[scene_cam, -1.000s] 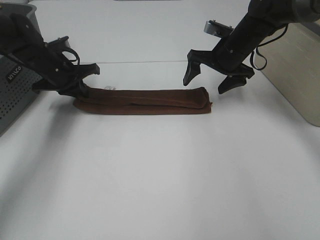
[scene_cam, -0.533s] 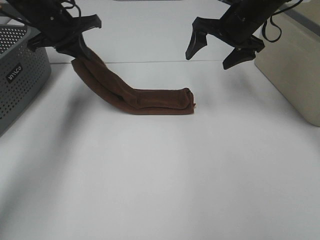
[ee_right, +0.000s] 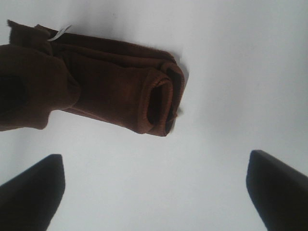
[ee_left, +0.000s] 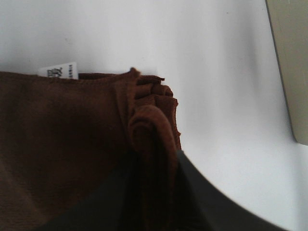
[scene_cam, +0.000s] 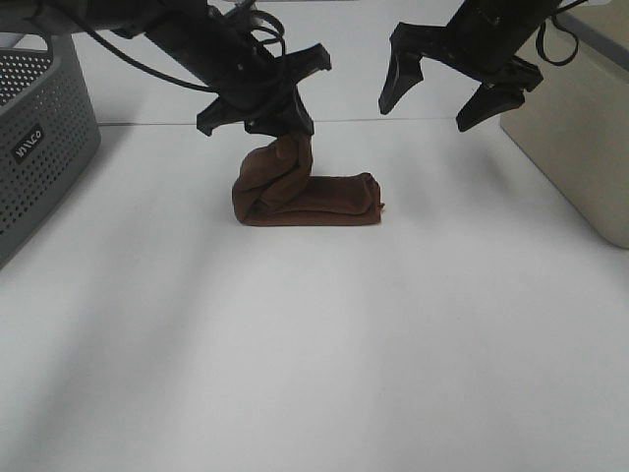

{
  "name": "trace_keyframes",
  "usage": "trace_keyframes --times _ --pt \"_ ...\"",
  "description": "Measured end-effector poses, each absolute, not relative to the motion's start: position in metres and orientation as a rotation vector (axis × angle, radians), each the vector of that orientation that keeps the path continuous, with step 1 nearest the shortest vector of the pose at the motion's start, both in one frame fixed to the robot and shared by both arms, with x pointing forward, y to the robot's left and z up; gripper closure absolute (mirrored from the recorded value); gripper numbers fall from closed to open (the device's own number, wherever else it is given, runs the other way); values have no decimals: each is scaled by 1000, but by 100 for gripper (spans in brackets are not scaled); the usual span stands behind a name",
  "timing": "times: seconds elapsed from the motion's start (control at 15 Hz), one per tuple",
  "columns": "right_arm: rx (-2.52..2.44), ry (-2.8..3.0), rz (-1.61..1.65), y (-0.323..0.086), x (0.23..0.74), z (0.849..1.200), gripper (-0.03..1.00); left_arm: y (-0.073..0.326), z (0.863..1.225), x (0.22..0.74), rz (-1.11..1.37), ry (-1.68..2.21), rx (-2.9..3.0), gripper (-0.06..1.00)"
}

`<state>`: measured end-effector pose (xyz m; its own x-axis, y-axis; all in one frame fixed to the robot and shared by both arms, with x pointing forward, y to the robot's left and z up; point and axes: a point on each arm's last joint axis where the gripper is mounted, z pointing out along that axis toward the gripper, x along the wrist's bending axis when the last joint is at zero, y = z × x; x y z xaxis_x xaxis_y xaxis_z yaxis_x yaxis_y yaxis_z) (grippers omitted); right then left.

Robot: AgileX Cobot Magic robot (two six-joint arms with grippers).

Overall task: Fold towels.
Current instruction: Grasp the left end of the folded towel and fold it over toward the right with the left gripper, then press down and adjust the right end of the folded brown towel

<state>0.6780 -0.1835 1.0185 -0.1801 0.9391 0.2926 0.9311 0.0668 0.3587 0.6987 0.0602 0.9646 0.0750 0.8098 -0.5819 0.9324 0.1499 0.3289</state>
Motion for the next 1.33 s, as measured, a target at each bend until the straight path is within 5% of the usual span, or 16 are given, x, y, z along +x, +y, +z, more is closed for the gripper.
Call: trace_keyframes --times 0.13,0.27,0.67,1.0,1.33 --pt "1999 2277 720 -185 678 1018 1 47 959 698 -247 1741 1626 43" --pt "1999 2271 707 -186 678 1018 1 39 964 699 -279 1732 1523 27" --pt "2079 2278 924 -172 682 1014 1 85 987 718 -134 1661 1542 24" --pt "2191 2426 1465 -129 697 957 1 145 992 733 -55 1720 1563 24" --pt "2167 2461 1711 -101 698 918 1 151 991 735 -26 1726 1580 24"
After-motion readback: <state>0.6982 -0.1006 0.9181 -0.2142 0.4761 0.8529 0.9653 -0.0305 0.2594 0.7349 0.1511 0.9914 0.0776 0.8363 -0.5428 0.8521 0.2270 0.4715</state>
